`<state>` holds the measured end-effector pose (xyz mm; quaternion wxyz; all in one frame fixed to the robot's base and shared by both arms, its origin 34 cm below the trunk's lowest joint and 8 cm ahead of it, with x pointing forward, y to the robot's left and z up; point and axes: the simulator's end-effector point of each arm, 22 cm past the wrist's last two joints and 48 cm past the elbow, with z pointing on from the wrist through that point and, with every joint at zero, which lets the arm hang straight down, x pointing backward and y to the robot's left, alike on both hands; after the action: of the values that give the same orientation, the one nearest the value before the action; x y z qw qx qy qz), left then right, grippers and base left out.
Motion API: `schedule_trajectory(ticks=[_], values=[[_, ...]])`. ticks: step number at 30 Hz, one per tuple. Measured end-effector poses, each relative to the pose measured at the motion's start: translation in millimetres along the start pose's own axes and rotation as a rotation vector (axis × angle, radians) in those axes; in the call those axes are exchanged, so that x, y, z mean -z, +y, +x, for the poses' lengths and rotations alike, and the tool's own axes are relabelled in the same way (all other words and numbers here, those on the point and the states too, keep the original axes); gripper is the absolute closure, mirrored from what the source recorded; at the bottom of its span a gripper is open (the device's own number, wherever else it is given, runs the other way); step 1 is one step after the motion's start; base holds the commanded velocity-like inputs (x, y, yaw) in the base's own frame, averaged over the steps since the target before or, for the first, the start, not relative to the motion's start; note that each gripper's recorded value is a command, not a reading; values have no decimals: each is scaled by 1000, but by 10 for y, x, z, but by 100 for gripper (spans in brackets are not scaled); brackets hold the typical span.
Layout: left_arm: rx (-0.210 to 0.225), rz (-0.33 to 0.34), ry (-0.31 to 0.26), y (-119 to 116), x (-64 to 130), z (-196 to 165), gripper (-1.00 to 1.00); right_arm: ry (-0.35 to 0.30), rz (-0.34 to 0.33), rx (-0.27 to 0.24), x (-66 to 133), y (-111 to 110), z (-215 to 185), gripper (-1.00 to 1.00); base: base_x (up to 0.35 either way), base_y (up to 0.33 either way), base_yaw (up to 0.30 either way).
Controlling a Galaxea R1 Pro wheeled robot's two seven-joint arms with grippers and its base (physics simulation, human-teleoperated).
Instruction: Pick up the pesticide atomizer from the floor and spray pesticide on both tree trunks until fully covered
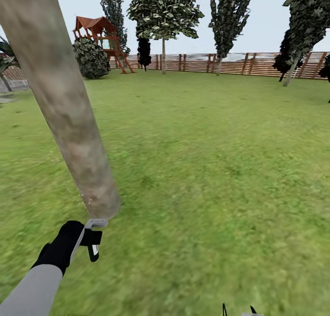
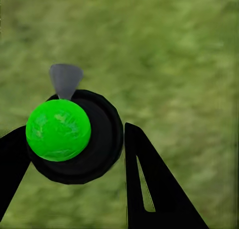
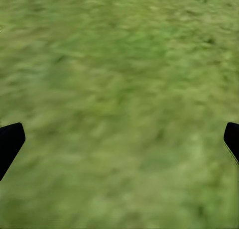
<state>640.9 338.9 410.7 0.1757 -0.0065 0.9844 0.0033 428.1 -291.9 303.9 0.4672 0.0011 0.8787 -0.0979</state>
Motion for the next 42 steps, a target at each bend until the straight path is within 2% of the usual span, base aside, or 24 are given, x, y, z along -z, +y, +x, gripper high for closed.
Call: schedule_trajectory(ticks=[31,38,42], values=[[1,1,2,-1,-4,8,100,1,0,0,1,0,3,-100,135,-255,276],[4,5,0,-15,-4,4,100,0,3,3,-3,-27,2,-100,12,-10,40],[1,33,-13,-212,8,-86,100,-1,2,3,-4,-27,0,-100,0,0,0]])
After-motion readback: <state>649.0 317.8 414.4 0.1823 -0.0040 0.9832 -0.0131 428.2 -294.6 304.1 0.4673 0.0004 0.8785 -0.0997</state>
